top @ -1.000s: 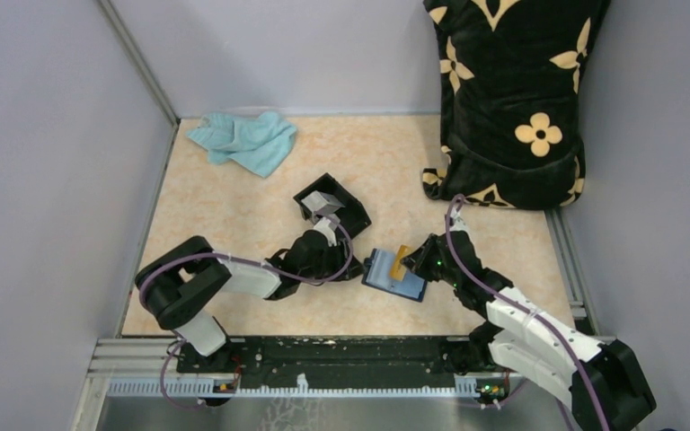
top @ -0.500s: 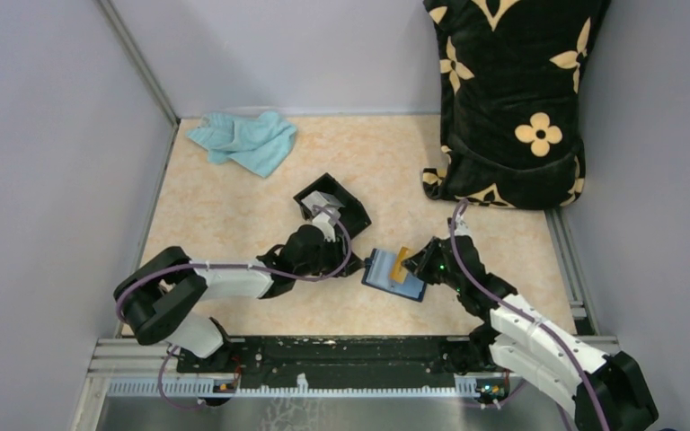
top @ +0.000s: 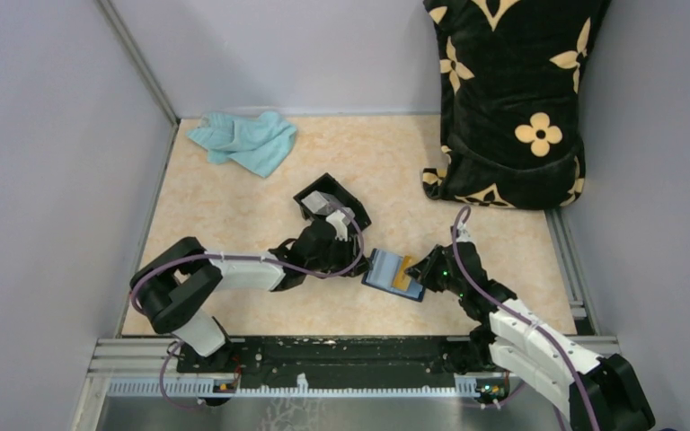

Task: Put the credit cards into the card holder
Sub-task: Insert the credit card into the card holder.

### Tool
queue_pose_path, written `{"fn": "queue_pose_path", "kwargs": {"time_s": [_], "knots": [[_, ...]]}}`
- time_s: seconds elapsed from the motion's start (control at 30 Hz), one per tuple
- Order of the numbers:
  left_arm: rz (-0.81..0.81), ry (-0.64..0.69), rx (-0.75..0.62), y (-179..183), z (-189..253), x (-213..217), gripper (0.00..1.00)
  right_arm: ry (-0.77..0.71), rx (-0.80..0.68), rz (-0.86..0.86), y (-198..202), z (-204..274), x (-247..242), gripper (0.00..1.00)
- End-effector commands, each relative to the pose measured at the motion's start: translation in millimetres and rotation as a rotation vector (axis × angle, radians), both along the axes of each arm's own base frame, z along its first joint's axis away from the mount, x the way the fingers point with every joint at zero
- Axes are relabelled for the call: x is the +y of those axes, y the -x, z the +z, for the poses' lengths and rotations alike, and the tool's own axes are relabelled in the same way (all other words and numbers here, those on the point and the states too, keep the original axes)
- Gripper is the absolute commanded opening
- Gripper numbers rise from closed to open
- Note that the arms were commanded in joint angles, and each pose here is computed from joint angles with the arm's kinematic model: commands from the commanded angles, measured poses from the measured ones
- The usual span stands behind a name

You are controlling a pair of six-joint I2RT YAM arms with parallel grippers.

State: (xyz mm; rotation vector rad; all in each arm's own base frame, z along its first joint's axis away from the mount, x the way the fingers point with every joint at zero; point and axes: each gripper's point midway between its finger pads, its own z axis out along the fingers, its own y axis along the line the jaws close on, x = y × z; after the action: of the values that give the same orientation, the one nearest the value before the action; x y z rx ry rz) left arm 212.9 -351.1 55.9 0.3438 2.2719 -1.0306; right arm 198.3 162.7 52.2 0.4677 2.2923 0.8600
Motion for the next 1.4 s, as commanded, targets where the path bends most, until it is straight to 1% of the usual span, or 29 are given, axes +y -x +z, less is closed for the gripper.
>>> {"fn": "queue_pose_path", "kwargs": {"time_s": [0.0,0.77,1.1,1.37], "knots": [[-0.034,-0.009,0.001,2.6,-1.9,-8.7,0.42,-0.064,-0.051,0.006,-7.7,13.0,6.3,0.0],[0.018,0.0,0.028,-3.5,-15.7,-14.0,0.45,-0.133,-0.021,0.003,-4.0,4.2,8.7,0.0],[0.024,0.002,0.044,0.1,-21.5,-11.3,0.45,-0.173,-0.007,-0.015,-5.0,-2.4,7.2,0.0],[0.029,-0.01,0.063,5.1,-29.9,-7.0,0.45,-0.212,-0.011,-0.013,-5.9,2.4,9.3,0.0]]}}
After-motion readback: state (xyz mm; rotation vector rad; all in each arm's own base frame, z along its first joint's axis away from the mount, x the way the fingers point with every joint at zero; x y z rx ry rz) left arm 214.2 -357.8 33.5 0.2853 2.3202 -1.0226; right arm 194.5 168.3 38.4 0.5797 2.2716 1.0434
